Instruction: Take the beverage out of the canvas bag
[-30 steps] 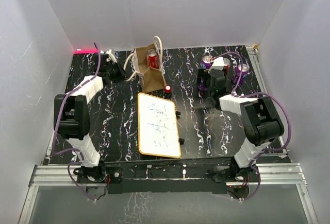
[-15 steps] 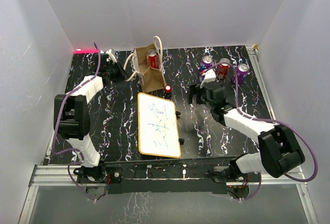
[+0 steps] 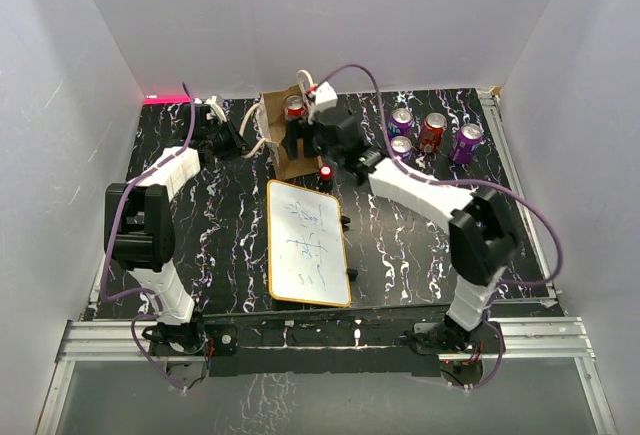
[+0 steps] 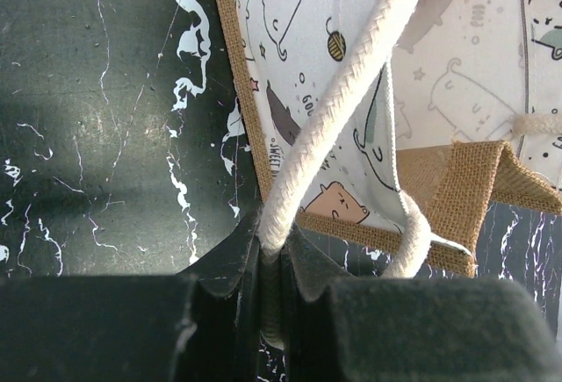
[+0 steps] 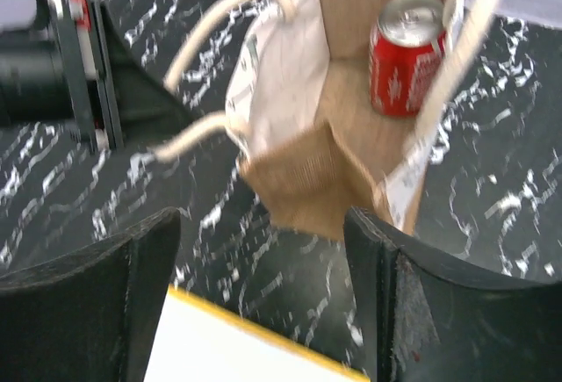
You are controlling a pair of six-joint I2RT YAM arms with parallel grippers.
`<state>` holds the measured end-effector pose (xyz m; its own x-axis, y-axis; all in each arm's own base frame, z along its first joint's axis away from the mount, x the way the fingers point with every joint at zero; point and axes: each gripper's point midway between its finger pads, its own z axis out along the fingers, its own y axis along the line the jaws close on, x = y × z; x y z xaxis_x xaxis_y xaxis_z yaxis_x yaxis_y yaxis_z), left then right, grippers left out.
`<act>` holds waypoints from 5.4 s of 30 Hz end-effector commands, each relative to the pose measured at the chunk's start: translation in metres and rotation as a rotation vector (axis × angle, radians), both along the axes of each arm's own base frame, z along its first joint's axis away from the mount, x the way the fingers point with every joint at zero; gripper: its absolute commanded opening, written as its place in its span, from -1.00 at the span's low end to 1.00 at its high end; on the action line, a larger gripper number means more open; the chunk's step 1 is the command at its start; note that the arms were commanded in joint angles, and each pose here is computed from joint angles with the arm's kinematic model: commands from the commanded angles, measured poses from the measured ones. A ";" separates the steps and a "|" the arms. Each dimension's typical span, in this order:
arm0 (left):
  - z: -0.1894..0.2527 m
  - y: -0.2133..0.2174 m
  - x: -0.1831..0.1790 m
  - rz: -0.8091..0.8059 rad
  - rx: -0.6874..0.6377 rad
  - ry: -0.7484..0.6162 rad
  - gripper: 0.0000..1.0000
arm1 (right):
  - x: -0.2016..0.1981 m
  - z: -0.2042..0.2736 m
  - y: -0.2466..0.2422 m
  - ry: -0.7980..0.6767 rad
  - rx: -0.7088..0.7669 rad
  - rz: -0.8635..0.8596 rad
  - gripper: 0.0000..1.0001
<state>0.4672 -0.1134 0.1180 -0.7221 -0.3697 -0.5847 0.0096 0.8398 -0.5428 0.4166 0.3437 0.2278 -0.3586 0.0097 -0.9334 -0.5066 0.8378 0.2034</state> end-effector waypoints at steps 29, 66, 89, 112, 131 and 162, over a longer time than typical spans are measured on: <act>0.023 -0.003 -0.001 -0.028 -0.012 -0.046 -1.00 | 0.194 -0.062 0.025 -0.065 -0.130 -0.371 0.26; 0.023 -0.006 -0.001 -0.036 -0.029 -0.044 -1.00 | 0.248 -0.137 0.020 -0.225 -0.125 -0.343 0.41; 0.022 -0.007 -0.001 -0.037 -0.032 -0.042 -1.00 | 0.231 0.053 0.028 -0.432 0.165 -0.320 -0.85; 0.016 -0.003 0.000 -0.028 -0.011 -0.033 -1.00 | 0.173 0.199 0.010 -0.538 0.283 -0.246 -0.85; 0.014 0.000 0.000 -0.023 0.010 -0.033 -1.00 | 0.011 0.138 -0.116 -0.337 0.020 -0.261 -0.85; 0.009 -0.003 0.001 -0.033 -0.006 -0.016 -1.00 | 0.035 -0.013 -0.339 -0.302 -0.042 -0.738 -0.85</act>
